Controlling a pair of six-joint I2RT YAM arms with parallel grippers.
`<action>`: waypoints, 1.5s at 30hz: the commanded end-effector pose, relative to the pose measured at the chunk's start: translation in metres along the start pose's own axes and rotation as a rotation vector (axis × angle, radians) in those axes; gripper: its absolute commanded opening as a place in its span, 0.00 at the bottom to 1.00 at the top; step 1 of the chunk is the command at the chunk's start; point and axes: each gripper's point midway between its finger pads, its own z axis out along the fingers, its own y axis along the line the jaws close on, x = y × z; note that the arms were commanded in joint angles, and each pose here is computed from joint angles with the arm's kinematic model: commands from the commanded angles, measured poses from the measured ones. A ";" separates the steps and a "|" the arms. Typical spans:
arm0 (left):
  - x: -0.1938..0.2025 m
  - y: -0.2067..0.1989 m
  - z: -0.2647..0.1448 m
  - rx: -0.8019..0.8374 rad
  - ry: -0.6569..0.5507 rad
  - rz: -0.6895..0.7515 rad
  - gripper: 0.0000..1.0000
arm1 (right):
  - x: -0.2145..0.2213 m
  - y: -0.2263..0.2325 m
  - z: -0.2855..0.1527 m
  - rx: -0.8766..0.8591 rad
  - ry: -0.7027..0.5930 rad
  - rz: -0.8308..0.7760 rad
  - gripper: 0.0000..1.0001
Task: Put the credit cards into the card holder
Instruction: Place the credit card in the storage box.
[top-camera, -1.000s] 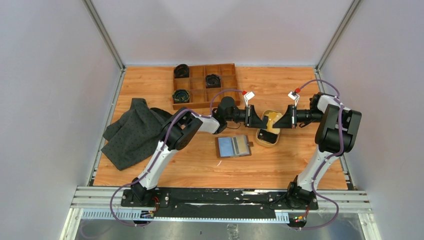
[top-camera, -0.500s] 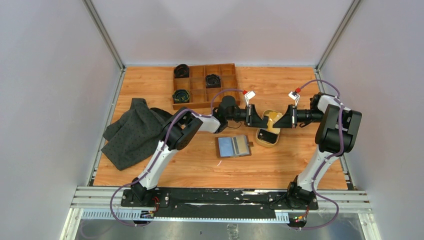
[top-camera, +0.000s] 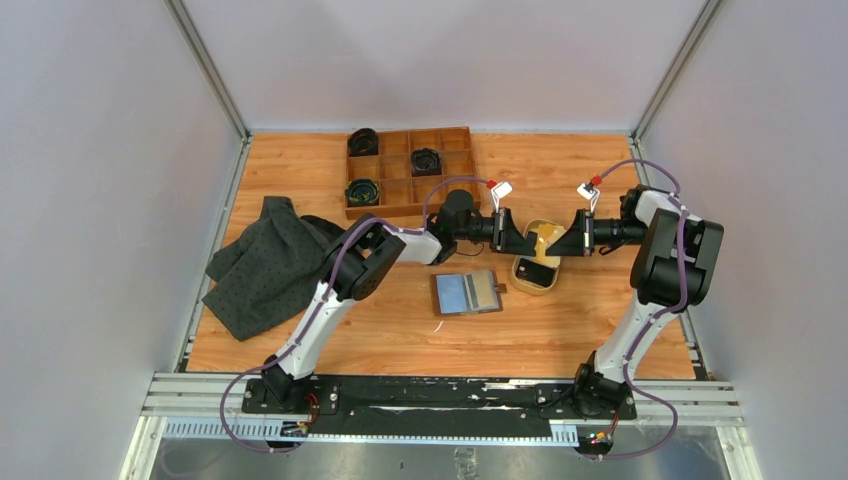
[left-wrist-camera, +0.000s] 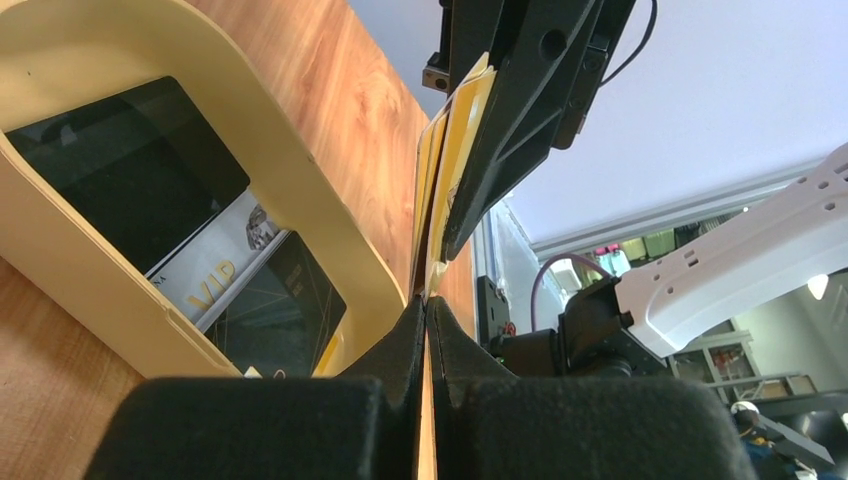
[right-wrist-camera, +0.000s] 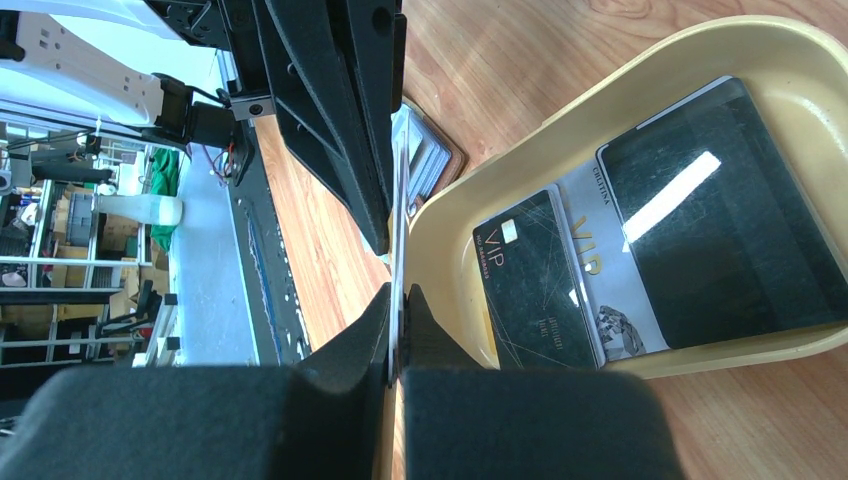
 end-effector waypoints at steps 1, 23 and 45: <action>0.006 -0.020 0.014 0.056 0.031 0.071 0.00 | 0.005 -0.008 -0.001 0.025 0.015 -0.028 0.04; -0.004 0.014 -0.011 -0.048 -0.014 0.074 0.00 | 0.019 -0.035 0.017 0.101 0.105 0.056 0.34; -0.019 -0.033 -0.036 -0.029 -0.042 0.148 0.00 | -0.013 0.011 -0.006 0.167 0.048 -0.206 0.67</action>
